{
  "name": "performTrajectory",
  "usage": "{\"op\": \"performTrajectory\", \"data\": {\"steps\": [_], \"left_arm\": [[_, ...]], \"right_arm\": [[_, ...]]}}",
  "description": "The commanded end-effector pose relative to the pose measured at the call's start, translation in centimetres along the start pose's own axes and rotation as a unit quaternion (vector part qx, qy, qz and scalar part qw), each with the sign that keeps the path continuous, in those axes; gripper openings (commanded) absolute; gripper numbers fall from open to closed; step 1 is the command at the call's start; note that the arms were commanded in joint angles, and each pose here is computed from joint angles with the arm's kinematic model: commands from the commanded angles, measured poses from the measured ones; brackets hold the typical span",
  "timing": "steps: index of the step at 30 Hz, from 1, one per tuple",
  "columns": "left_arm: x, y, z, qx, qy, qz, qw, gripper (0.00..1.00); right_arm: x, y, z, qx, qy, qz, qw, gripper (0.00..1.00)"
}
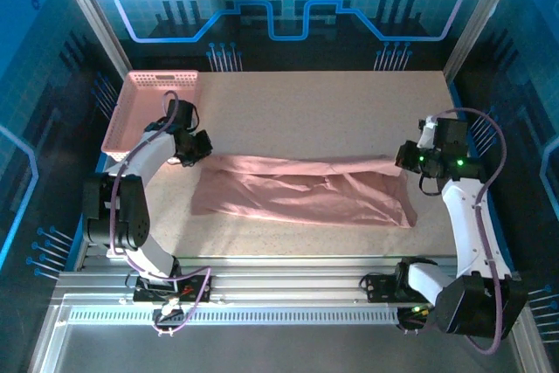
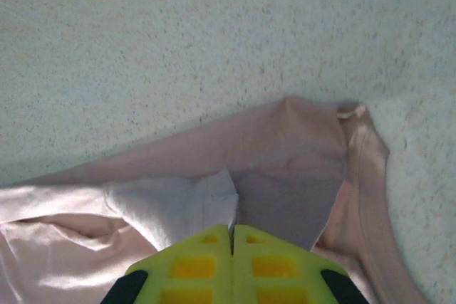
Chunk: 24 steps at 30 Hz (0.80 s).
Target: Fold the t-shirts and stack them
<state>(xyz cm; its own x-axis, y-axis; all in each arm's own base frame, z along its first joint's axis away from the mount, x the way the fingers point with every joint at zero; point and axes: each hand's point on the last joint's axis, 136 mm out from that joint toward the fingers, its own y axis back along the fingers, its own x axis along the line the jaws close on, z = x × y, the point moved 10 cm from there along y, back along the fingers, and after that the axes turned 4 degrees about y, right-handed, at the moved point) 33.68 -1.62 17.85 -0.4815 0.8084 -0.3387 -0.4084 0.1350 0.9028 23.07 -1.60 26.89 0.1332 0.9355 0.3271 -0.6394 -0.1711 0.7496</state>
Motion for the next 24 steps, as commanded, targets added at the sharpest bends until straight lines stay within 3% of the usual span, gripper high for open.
{"op": "performTrajectory", "data": {"steps": [1,11,24], "left_arm": [[1.0,0.8,-0.3,-0.014,0.022,0.020,0.999,0.00],[3.1,-1.5,-2.4,0.019,0.042,0.062,0.997,0.00],[4.8,-4.3,-3.5,0.051,0.047,0.124,0.990,0.00]], "right_arm": [[-0.5,-0.1,-2.1,0.029,-0.046,0.003,0.999,0.00],[-2.7,-1.8,-8.2,0.094,-0.130,-0.047,0.986,0.00],[-6.1,-5.3,-8.4,0.144,-0.176,-0.127,0.965,0.00]]}}
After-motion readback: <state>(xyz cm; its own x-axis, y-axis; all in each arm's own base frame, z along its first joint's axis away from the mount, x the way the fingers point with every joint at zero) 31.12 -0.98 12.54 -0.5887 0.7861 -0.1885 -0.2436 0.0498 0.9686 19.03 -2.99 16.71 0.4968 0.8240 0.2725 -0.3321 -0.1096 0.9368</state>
